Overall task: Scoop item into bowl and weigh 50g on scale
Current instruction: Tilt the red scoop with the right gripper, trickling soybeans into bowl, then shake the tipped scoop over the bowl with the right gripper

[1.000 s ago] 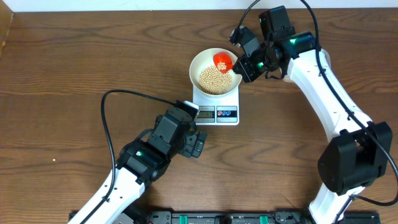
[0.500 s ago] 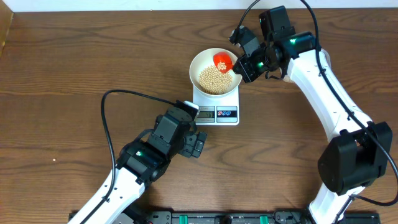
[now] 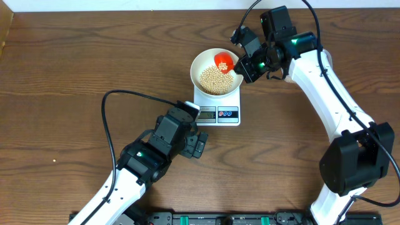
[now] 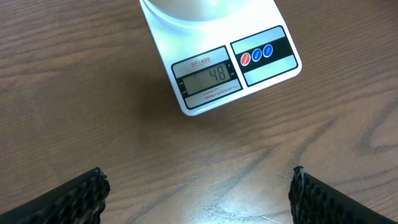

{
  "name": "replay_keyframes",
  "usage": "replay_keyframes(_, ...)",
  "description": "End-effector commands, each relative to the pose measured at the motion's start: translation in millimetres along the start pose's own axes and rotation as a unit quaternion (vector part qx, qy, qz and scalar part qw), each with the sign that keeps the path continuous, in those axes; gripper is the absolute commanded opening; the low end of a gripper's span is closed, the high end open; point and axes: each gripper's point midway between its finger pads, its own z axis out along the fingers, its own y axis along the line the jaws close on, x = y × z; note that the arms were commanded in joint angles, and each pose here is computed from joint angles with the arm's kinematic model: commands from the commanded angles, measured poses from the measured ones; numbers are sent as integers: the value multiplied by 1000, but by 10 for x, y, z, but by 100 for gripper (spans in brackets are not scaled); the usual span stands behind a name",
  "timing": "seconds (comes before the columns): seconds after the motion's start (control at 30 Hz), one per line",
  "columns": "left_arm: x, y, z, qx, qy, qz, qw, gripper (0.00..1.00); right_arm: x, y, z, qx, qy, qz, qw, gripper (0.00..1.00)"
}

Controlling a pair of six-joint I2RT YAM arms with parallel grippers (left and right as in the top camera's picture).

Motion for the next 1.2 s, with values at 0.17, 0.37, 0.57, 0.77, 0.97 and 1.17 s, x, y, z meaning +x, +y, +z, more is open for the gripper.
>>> replay_keyframes(0.17,-30,5,-12,-3,-4,2,1000,95,-64,77,-72,-8,-14,-28,999,1)
replay_keyframes(0.37,-31,5,-12,-3,-4,2,1000,95,-66,81,-70,-7,-14,-54,998,1)
replay_keyframes(0.57,-30,5,-12,-3,-4,2,1000,95,-68,96,-65,-8,-14,-79,997,1)
replay_keyframes(0.77,-31,4,-12,-3,-4,2,1000,95,-65,87,-63,-4,-13,-108,994,1)
replay_keyframes(0.97,-30,5,-12,-3,-4,2,1000,95,-55,36,-63,10,-8,-110,994,1)
replay_keyframes(1.17,-30,5,-12,-3,-4,2,1000,95,-72,40,-64,9,-12,-89,996,1)
